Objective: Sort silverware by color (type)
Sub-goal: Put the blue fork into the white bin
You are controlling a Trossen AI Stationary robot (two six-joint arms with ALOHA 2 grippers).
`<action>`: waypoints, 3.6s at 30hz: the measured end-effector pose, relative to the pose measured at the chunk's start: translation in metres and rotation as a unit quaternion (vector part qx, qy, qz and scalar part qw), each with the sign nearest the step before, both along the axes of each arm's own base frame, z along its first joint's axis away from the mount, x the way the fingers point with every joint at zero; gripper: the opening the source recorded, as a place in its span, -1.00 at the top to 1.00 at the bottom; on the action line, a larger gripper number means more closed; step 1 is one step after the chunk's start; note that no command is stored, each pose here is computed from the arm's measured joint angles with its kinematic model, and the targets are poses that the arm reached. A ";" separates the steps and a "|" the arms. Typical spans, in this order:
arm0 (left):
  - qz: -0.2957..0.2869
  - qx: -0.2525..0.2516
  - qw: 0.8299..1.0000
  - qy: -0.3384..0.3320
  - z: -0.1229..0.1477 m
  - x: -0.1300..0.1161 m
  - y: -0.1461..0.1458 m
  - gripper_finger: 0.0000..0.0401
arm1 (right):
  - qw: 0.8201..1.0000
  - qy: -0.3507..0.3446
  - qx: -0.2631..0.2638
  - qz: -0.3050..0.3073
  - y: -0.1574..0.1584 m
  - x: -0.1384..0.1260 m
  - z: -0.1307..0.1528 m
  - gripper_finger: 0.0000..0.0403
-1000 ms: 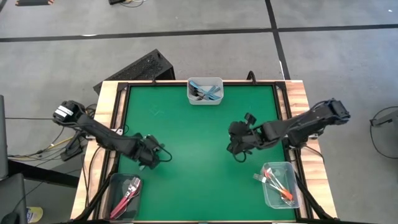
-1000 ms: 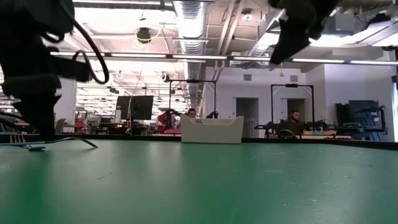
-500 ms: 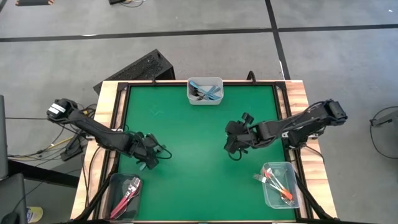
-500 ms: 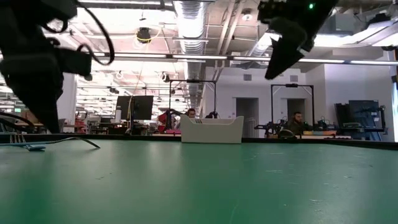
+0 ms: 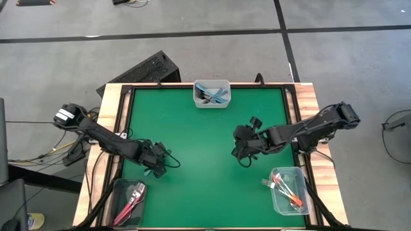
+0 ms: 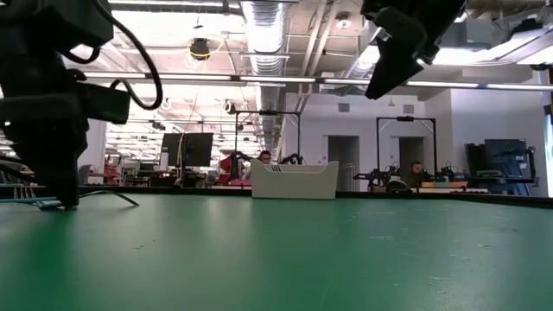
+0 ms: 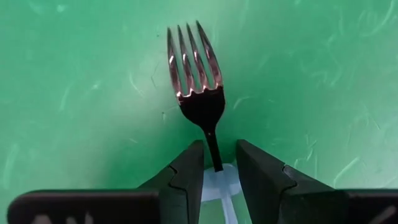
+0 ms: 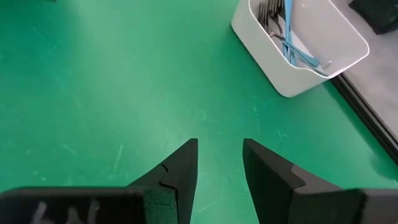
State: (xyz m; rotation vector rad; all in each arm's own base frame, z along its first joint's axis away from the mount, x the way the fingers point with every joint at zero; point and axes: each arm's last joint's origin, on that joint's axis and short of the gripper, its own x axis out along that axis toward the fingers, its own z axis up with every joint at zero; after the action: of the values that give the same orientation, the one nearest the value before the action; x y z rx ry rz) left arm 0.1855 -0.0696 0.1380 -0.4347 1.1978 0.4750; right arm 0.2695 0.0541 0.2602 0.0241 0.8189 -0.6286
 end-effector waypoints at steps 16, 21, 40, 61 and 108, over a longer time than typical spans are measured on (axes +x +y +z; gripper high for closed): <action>-0.025 0.101 0.990 -0.099 0.009 0.019 0.003 0.99 | 0.988 -0.155 0.025 0.003 0.012 0.023 -0.024 0.25; -0.078 0.196 0.956 -0.203 0.027 0.038 -0.004 0.99 | 0.965 -0.240 0.084 0.067 0.010 0.036 -0.038 0.24; -0.081 0.351 0.868 -0.342 0.066 0.066 -0.001 1.00 | 0.860 -0.484 0.104 0.124 -0.005 0.088 -0.064 -0.20; -0.139 0.382 0.860 -0.307 0.063 0.065 -0.002 0.99 | 0.861 -0.476 0.107 0.145 -0.016 0.111 -0.067 0.82; 0.020 0.316 0.926 -0.206 0.028 0.039 0.016 0.61 | 0.997 0.001 0.062 -0.039 -0.252 0.093 -0.042 0.56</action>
State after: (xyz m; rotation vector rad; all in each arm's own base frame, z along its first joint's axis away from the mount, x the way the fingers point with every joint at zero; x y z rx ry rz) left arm 0.2240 -0.0535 0.1661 0.0079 0.5791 0.7313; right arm 0.3627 -0.1983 0.2181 0.1692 0.8623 -0.6497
